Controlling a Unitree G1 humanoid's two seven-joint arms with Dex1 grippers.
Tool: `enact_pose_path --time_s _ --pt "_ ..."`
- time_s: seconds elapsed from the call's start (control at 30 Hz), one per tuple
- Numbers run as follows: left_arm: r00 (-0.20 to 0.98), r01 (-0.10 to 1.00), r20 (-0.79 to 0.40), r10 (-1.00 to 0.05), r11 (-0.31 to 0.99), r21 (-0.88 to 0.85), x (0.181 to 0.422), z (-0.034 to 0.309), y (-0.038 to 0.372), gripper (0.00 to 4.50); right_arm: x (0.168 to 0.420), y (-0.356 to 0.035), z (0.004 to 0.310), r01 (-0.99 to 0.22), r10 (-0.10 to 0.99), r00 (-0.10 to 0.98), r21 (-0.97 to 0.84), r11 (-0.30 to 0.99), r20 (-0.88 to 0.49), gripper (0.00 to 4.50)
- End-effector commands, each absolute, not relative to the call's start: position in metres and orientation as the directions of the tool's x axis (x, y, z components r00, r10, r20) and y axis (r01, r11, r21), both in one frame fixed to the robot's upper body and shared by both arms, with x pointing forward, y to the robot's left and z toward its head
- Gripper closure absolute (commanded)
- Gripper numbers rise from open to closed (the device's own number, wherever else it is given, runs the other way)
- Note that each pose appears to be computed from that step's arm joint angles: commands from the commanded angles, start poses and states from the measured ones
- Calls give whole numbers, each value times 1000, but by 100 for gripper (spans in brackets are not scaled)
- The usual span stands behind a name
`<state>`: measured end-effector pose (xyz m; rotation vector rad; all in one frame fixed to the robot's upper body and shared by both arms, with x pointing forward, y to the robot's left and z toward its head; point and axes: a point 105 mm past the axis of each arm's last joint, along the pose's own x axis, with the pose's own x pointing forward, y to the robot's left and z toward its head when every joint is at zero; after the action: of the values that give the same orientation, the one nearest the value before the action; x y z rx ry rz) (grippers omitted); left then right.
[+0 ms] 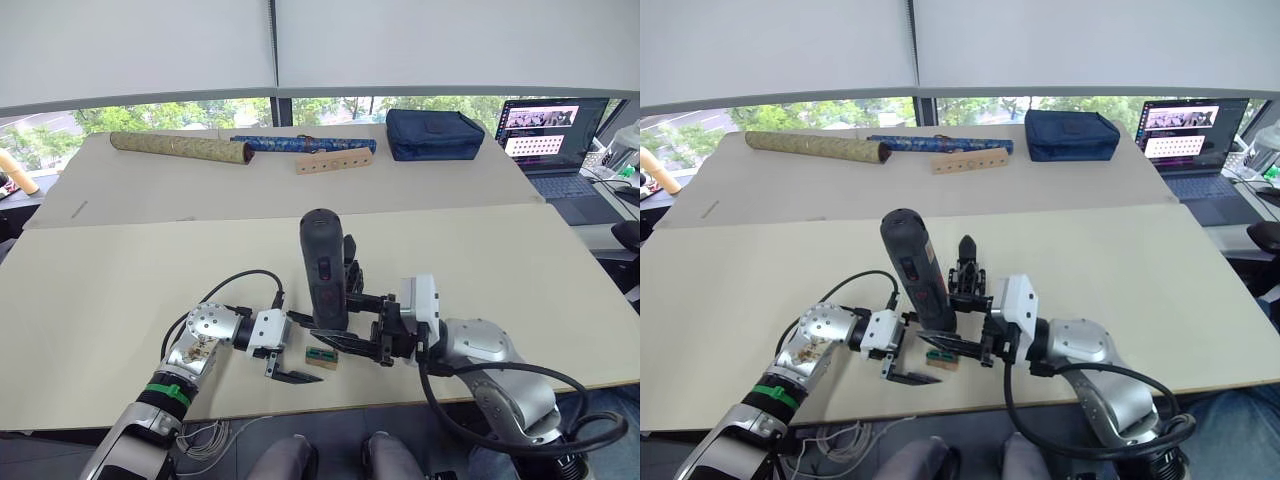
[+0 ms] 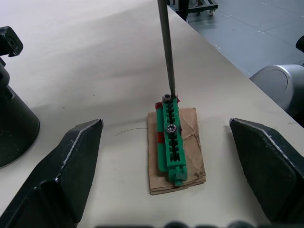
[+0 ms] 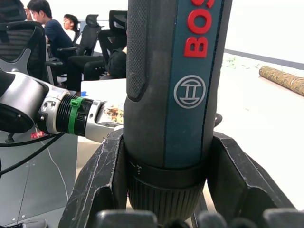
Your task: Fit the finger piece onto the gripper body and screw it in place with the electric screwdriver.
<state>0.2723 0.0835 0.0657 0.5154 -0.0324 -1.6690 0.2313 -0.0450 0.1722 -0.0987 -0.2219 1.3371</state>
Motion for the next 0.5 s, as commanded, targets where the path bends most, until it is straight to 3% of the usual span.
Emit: enact_pose_path --time_s 0.03,0.5 --pt "-65 938 -336 -940 -173 301 274 59 86 0 226 -45 191 -947 969 186 -235 221 160 259" --pt "-71 935 -331 -941 -179 306 274 59 83 0 222 -44 190 -954 972 181 -212 210 151 259"
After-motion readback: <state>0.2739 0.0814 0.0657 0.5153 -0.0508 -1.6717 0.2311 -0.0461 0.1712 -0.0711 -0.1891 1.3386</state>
